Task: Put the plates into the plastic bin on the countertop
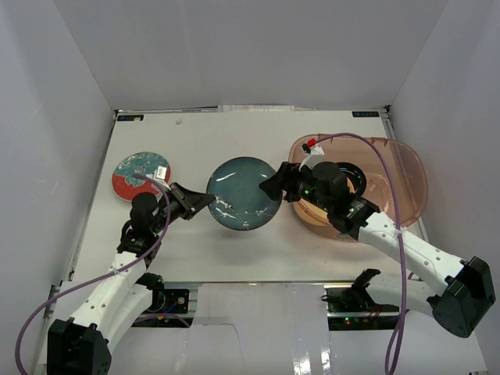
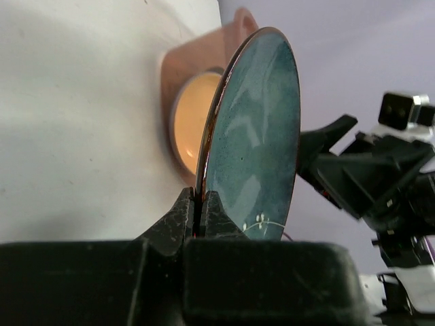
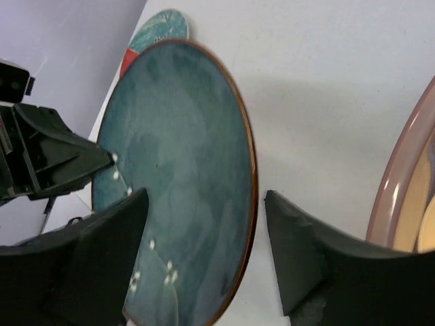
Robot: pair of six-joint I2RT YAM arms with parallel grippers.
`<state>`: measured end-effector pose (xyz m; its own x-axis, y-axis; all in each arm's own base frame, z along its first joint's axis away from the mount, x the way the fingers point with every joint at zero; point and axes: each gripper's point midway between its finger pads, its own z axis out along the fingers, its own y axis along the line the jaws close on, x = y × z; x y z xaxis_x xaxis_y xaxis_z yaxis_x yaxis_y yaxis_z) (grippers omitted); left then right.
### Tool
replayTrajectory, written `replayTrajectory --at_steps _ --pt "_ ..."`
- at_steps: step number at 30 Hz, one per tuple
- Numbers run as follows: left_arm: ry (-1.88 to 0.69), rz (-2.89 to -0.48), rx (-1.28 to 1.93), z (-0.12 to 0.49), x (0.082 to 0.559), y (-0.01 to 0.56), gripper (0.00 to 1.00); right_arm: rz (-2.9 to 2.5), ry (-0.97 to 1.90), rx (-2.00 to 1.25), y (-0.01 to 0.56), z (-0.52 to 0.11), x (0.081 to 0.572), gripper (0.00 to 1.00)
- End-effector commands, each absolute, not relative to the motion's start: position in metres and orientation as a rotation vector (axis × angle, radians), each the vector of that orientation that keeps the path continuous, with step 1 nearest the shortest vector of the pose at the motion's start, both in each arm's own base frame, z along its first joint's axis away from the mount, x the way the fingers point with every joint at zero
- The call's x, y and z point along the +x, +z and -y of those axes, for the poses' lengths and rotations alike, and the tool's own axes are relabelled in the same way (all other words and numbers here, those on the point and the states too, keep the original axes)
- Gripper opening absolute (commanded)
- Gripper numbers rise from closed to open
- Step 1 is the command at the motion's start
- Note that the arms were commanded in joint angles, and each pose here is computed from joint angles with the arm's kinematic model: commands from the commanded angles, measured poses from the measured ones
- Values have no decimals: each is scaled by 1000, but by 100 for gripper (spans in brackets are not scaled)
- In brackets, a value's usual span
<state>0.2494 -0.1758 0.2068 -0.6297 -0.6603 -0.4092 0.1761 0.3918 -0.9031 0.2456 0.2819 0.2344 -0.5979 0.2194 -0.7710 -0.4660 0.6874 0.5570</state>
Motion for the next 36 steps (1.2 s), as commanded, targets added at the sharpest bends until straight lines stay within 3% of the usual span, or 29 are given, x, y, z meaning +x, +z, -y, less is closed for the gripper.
replayTrajectory --at_steps 1,2,3,4,5,7,9,13,15,16,17,21,26,31,36 --pt "-1536 -1670 -194 193 227 291 0 -1859 1064 -114 272 -285 257 72" --pt "-1537 -1659 -176 193 225 300 0 -1826 1082 -104 280 -283 256 33" --pt "-1524 -1686 -154 195 225 297 6 -1809 1124 -116 284 -284 251 19" --pt "-1512 -1695 -136 195 226 298 27 -1788 1147 -87 289 -278 250 9" --pt "-1505 -1693 -117 196 226 303 36 -1764 1161 -78 295 -275 251 8" --pt "-1492 -1707 -81 197 226 302 42 -1738 1198 -66 306 -264 253 8" --pt "-1499 -1698 -70 198 226 308 43 -1738 1232 -86 311 -260 250 8" --pt "-1521 -1676 -43 201 227 322 28 -1786 1247 -137 308 -259 253 8" --pt "-1531 -1684 -31 204 233 326 33 -1778 1246 -130 311 -255 252 8" --pt "-1527 -1676 -19 204 232 329 36 -1762 1236 -102 315 -249 255 8" --pt "-1522 -1679 -14 205 234 329 49 -1748 1241 -64 320 -243 257 8" --pt "-1453 -1720 -25 202 244 323 77 -1640 1222 76 355 -188 276 8" --pt "-1371 -1757 -14 198 248 312 98 -1604 1174 205 366 -124 296 8" --pt "-1209 -1806 64 188 245 303 98 -1634 983 358 325 -43 311 8" --pt "-1116 -1829 125 178 229 288 98 -1698 616 514 283 10 319 8"
